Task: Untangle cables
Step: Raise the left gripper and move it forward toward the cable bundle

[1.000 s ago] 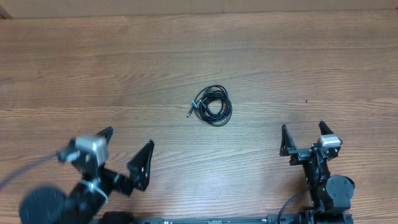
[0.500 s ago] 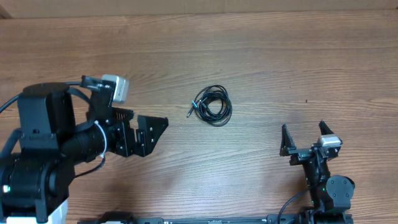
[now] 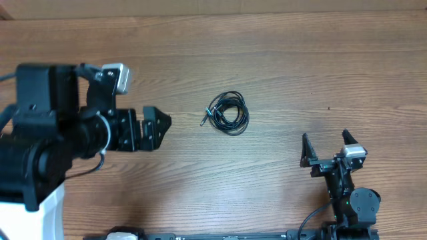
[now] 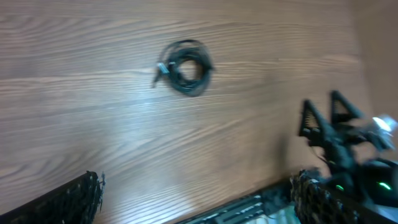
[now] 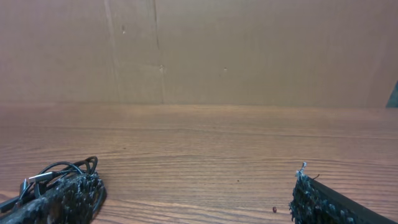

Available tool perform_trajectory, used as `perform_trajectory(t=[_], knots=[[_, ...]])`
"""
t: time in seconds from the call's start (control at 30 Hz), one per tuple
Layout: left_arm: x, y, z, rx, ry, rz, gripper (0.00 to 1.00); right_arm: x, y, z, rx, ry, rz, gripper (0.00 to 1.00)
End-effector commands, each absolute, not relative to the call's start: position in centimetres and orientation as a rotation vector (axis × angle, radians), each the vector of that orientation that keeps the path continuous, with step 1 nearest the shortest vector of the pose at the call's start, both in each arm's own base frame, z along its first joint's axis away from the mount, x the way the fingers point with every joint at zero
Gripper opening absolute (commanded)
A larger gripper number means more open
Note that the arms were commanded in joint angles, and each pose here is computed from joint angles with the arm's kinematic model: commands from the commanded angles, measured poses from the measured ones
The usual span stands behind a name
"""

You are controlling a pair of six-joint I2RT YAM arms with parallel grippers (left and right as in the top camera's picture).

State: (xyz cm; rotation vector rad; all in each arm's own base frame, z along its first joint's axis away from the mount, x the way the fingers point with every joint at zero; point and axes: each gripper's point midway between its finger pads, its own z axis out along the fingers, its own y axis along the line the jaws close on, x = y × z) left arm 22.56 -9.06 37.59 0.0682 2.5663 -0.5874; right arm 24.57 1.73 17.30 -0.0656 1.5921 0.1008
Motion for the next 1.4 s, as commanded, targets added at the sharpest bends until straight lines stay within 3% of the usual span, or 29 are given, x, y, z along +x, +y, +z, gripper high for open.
perform_trajectory(t=[0.0,1.37], knots=[[24.0,-7.4,36.7,-0.094,2.603,-0.39,1.0,24.6,1.8,17.1,-0.068,1.588,0.101,1.0],[28.6,-8.6,30.6,-0.017,2.84,-0.307,0.99,24.6,1.8,17.1,-0.068,1.588,0.101,1.0]])
